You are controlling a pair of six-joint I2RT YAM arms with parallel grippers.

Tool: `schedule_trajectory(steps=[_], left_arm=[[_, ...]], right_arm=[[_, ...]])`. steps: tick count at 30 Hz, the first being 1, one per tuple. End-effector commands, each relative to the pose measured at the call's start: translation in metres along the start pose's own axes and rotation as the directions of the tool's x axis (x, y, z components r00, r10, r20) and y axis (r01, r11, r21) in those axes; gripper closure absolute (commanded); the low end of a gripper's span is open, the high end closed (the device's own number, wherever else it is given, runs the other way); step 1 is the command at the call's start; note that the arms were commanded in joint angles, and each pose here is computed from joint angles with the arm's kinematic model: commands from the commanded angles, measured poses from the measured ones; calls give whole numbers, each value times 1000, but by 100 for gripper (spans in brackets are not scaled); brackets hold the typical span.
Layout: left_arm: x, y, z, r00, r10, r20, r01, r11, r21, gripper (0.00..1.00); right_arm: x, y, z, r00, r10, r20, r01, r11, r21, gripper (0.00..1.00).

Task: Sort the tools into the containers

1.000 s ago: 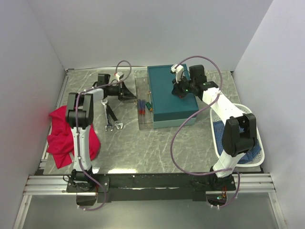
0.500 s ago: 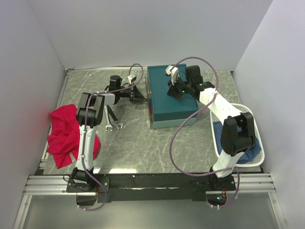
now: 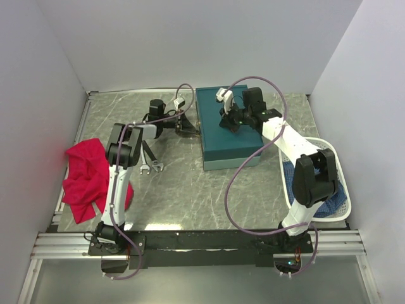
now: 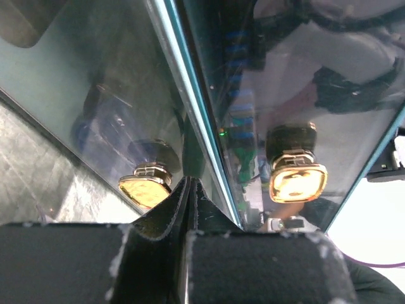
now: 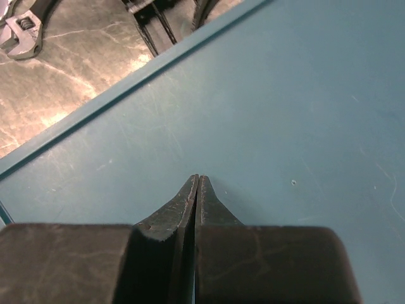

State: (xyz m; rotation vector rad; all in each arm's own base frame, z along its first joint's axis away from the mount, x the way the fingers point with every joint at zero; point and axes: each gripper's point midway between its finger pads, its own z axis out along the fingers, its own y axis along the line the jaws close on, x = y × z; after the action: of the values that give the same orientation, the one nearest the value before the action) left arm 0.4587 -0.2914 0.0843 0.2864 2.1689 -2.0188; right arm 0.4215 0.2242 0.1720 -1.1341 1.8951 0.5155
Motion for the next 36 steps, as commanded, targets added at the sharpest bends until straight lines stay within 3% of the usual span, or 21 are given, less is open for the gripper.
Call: schedule_trajectory(steps=[1,7,10,11,13,14,15,16,18,23,26,28,29,30,32,33,34,36], left_arm=[[-2,-10,14,997,73,-18,-72,997,36,94],[-6,-16,17,997,79,-16,-78,996,48,91],[-11,-38,-8,998,56,32,-57,998,26,72],[-10,-45,-18,998,43,43,-44,999,27,60],[-12,-58,-50,995,5,99,-6,1000,8,56],[-14,-58,-61,992,7,125,-5,1000,-14,52],[-17,-53,-82,986,-21,168,29,999,-43,50],[-13,-57,-92,977,-107,183,123,989,-78,46],[-18,-57,-108,983,29,184,-2,989,-146,35],[-21,-59,-99,985,-26,169,41,996,-85,28],[-30,-87,-91,979,19,201,-19,1000,-1,28],[-36,-95,-92,977,-4,215,7,1000,-15,30],[-51,-93,-97,960,167,225,-145,983,-112,29],[-38,-73,-108,971,2,238,49,977,-207,28],[-47,-62,-131,950,184,252,-51,888,-457,24],[-31,-50,-146,959,108,264,54,840,-540,22],[-28,-62,-156,952,151,266,35,811,-584,21],[-12,-41,-185,947,165,274,101,657,-747,22]], right_arm=[[92,50,18,946,101,-307,-143,983,-117,100],[94,47,24,943,62,-328,-99,990,-96,100],[87,44,24,948,39,-317,-71,994,-88,100],[84,40,22,949,38,-314,-63,996,-71,100],[75,31,21,956,35,-291,-44,999,-26,100],[69,26,20,959,58,-277,-57,998,12,97],[60,19,18,967,51,-250,-41,998,44,80],[55,17,16,970,48,-238,-36,998,54,70],[48,14,13,975,42,-219,-26,997,72,50],[53,16,14,970,39,-241,-25,998,61,45],[45,13,11,970,35,-241,-20,998,66,43],[32,9,7,976,33,-214,-14,996,90,41],[24,7,5,980,26,-195,-7,995,98,41],[20,5,2,982,23,-186,-3,994,107,40],[12,3,2,986,20,-166,0,993,119,40],[7,2,-1,988,17,-152,2,992,126,39],[4,3,-2,989,19,-146,-1,992,128,39],[-2,4,-5,991,12,-131,5,991,132,39]])
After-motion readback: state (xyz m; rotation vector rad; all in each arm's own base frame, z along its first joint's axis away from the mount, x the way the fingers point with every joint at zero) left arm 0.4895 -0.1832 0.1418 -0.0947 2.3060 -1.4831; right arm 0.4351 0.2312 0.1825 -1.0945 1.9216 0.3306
